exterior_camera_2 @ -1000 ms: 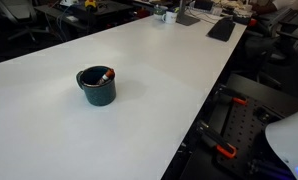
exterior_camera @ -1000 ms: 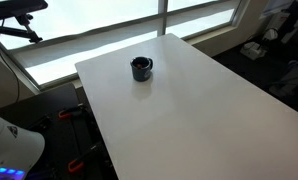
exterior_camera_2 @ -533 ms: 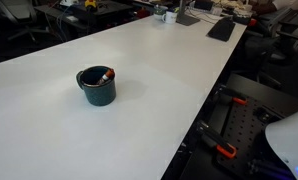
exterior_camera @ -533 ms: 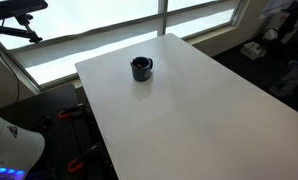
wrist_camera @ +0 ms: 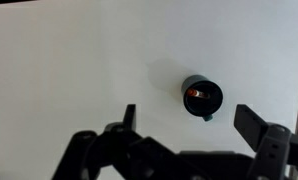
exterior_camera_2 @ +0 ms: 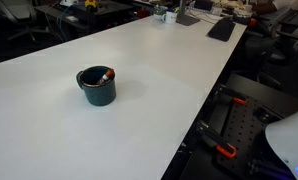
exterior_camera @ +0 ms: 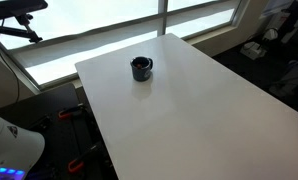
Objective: Remove the marker from the cup and put it on the table
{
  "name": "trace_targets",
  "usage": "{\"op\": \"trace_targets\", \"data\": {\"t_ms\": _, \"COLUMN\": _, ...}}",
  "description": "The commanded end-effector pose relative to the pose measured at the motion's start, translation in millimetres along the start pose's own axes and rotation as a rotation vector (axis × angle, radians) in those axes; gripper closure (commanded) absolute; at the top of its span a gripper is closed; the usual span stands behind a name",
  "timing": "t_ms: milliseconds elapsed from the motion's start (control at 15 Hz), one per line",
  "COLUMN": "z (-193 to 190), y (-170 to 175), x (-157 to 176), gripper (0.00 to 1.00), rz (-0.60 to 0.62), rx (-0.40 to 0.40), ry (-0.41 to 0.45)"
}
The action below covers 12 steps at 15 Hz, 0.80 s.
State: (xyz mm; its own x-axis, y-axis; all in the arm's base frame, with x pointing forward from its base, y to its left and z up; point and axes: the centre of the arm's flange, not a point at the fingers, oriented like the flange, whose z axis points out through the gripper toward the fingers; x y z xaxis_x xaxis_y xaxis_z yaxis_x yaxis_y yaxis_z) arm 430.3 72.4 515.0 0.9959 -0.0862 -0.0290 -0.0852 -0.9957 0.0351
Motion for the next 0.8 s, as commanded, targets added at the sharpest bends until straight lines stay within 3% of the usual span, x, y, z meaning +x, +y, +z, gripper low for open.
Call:
{"op": "trace_targets", "data": {"t_ms": 0, "z": 22, "y": -14, "x": 9, "gripper": 0.0, "rz": 0.012, "rx": -0.023, "ry": -0.021}}
{"op": "trace_targets", "data": {"t_ms": 733, "z": 96, "y": -26, "x": 41, "gripper": 0.0, "rz": 0.068, "rx": -0.105, "ry": -0.057}}
